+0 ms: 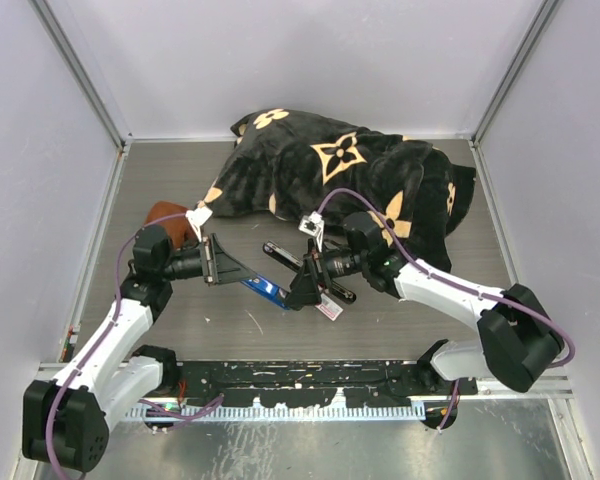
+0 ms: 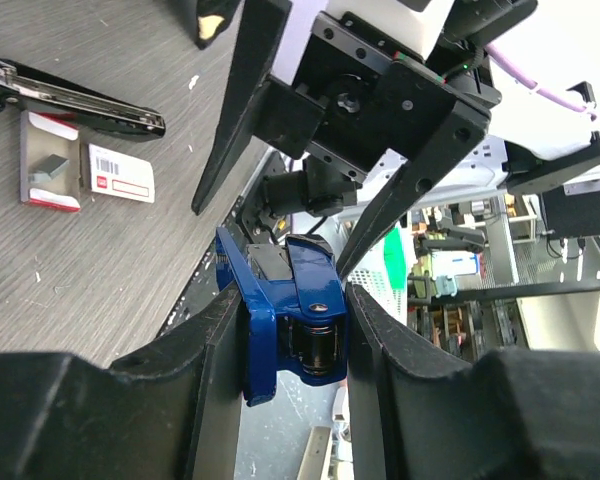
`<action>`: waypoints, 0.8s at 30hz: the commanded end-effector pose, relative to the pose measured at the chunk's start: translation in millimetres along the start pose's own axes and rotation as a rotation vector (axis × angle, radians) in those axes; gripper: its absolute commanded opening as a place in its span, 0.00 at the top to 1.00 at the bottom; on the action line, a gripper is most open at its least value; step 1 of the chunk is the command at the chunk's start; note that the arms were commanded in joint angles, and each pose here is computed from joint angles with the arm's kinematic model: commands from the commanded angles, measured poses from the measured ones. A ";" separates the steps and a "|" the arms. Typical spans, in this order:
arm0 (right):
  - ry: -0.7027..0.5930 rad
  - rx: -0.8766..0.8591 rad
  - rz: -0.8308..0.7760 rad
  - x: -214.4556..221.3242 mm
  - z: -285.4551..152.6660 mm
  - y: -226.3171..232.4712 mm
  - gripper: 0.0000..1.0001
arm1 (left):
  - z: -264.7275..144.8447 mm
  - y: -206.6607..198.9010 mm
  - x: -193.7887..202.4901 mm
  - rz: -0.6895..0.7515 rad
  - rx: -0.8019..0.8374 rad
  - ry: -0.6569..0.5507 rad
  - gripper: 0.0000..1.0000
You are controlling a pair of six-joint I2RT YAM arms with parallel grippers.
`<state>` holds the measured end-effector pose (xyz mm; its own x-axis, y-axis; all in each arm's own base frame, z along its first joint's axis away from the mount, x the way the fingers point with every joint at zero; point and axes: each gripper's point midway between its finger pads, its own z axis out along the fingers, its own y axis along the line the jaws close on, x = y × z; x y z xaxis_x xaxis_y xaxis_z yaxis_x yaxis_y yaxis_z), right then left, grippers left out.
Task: Load the staples into the stapler
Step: Close the stapler at the center of the board.
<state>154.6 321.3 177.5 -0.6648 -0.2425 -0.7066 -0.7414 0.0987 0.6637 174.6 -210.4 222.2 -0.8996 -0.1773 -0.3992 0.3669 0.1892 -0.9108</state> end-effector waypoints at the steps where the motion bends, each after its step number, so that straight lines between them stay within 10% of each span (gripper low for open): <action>1: 0.014 -0.131 -0.030 -11.7 0.2 24.7 0.00 | -1.3 -45.6 -4.9 0.138 0.117 0.045 1.00; 10: 0.099 -0.287 -0.015 -0.1 9.0 51.7 0.10 | 7.2 -59.0 -2.3 0.184 0.155 0.073 1.00; 20: 0.142 -0.345 0.018 6.4 6.0 62.3 0.97 | 10.8 -53.2 -7.6 0.191 0.140 0.060 1.00; 24: 0.077 -0.285 -0.008 -5.6 8.4 59.2 0.99 | 12.0 -50.4 -9.1 0.190 0.135 0.060 1.00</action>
<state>105.6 329.3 189.1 -0.6843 -0.3920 -0.6149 -0.6157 -0.1412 0.7752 161.4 -228.3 241.1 -0.8970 -0.0816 -0.4344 0.4239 0.1201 -0.8977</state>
